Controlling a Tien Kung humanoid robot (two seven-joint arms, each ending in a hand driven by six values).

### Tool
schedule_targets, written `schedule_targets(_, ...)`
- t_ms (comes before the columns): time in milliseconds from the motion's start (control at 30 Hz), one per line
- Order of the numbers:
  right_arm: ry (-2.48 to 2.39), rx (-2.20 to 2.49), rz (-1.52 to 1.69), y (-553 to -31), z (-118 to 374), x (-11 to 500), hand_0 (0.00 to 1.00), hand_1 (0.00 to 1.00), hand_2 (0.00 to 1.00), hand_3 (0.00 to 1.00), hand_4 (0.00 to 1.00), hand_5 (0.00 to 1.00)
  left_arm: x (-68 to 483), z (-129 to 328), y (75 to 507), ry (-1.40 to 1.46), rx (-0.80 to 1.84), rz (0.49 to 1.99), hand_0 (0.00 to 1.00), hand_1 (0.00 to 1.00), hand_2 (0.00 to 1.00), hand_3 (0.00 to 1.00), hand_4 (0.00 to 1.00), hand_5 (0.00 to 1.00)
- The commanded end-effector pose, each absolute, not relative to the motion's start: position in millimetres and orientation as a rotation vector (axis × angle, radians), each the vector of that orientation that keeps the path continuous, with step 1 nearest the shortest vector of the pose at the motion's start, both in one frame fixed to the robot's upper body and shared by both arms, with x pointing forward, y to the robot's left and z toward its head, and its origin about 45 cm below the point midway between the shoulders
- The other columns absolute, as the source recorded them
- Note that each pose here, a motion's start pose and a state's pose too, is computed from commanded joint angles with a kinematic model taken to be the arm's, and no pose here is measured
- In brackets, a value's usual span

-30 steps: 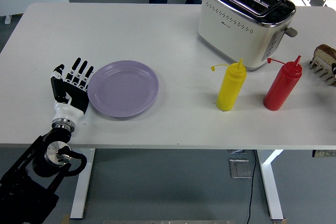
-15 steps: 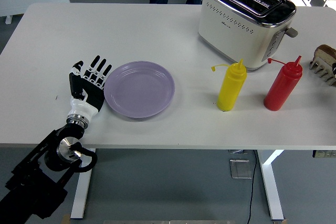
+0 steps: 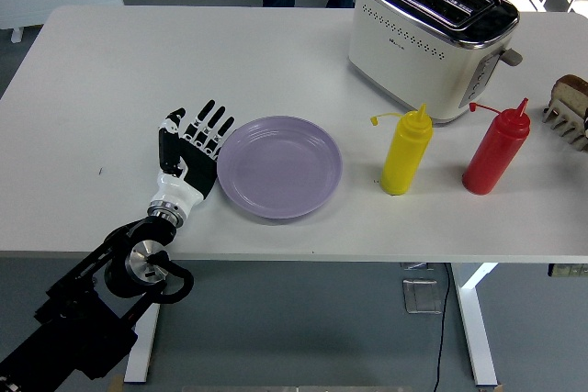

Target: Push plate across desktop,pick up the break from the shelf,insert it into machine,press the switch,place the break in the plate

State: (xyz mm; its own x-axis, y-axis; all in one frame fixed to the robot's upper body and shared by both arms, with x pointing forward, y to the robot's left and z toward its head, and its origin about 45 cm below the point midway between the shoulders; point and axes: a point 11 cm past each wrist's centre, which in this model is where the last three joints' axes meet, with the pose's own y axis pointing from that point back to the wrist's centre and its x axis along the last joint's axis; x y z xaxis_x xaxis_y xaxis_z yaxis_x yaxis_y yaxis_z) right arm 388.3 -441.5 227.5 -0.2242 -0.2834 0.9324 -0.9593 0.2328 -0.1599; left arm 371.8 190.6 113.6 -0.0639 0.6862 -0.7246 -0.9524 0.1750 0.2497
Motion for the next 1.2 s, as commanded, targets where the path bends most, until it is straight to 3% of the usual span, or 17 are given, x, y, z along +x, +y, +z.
schedule_targets(100, -1.696, 1.162, 1.039, -442, 230, 388, 0.513, 0.555, 0.563, 0.611, 0.449, 0.068, 372, 115, 184, 0.873, -0.386, 1.382, 0.884, 0.886, 0.883, 0.785, 0.534, 0.998)
schedule_targets(133, -1.708, 1.161, 1.045, -442, 231, 388, 0.437, 0.489, 0.518, 0.547, 0.362, 0.048, 373, 116, 182, 0.873, -0.384, 1.377, 0.883, 0.886, 0.882, 0.782, 0.536, 0.998)
schedule_targets(300, -1.748, 1.154, 1.079, -440, 238, 387, 0.437, 0.489, 0.518, 0.547, 0.362, 0.048, 373, 116, 176, 0.873, -0.376, 1.363, 0.883, 0.886, 0.882, 0.782, 0.536, 0.998)
schedule_targets(333, -1.753, 1.153, 1.085, -439, 239, 387, 0.429, 0.460, 0.485, 0.529, 0.319, 0.041, 373, 116, 175, 0.873, -0.375, 1.361, 0.883, 0.885, 0.882, 0.783, 0.536, 0.998)
schedule_targets(533, -1.806, 1.152, 1.130, -436, 252, 387, 0.421, 0.443, 0.469, 0.521, 0.284, 0.030, 374, 116, 173, 0.873, -0.371, 1.358, 0.883, 0.885, 0.881, 0.782, 0.536, 0.998)
schedule_targets(967, -1.974, 1.231, 1.201, -418, 301, 389, 0.406, 0.417, 0.447, 0.507, 0.269, 0.012, 377, 124, 170, 0.867, -0.399, 1.350, 0.882, 0.884, 0.880, 0.779, 0.537, 0.998)
schedule_targets(1200, -2.070, 1.288, 1.303, -397, 346, 388, 0.408, 0.415, 0.444, 0.506, 0.252, 0.012, 375, 159, 202, 0.795, -0.553, 1.404, 0.874, 0.882, 0.879, 0.779, 0.536, 0.998)
